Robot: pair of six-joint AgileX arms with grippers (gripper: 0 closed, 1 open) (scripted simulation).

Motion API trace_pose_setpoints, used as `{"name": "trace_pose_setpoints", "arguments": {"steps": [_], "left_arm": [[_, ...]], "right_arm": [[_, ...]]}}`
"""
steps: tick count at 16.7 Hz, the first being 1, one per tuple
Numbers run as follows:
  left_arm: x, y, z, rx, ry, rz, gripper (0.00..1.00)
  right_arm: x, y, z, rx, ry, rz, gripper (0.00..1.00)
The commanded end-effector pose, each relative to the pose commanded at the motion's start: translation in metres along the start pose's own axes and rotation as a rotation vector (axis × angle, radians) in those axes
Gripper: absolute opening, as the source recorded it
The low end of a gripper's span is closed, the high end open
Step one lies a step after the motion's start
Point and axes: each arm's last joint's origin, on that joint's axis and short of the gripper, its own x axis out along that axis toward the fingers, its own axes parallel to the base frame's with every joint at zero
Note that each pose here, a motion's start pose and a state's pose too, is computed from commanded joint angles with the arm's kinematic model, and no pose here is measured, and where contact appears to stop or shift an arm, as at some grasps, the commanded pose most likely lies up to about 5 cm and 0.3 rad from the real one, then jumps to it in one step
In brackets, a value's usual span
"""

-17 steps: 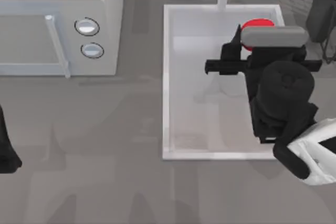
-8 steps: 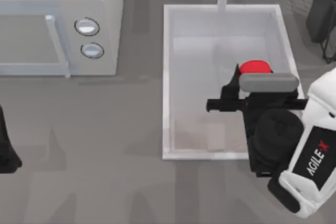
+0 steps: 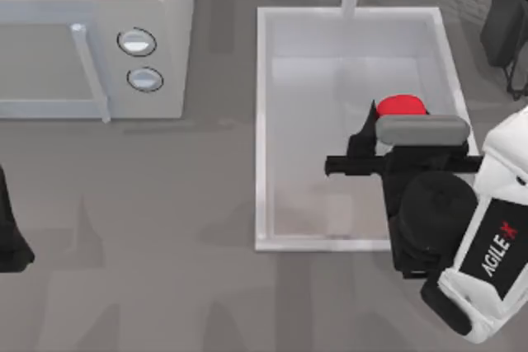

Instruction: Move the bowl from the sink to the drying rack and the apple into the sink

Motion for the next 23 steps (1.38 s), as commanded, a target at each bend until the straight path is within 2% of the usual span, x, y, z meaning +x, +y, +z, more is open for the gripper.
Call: {"name": "trace_pose_setpoints", "arguments": {"steps": [9, 19, 23], "left_arm": [[0.000, 0.000, 0.000, 0.000, 0.000, 0.000, 1.00], [0.000, 0.000, 0.000, 0.000, 0.000, 0.000, 1.00], [0.000, 0.000, 0.000, 0.000, 0.000, 0.000, 1.00]], "right_arm": [[0.000, 0.000, 0.000, 0.000, 0.000, 0.000, 0.98], [0.000, 0.000, 0.000, 0.001, -0.001, 0.000, 1.00], [-0.005, -0.018, 0.011, -0.029, 0.052, 0.026, 1.00]]}}
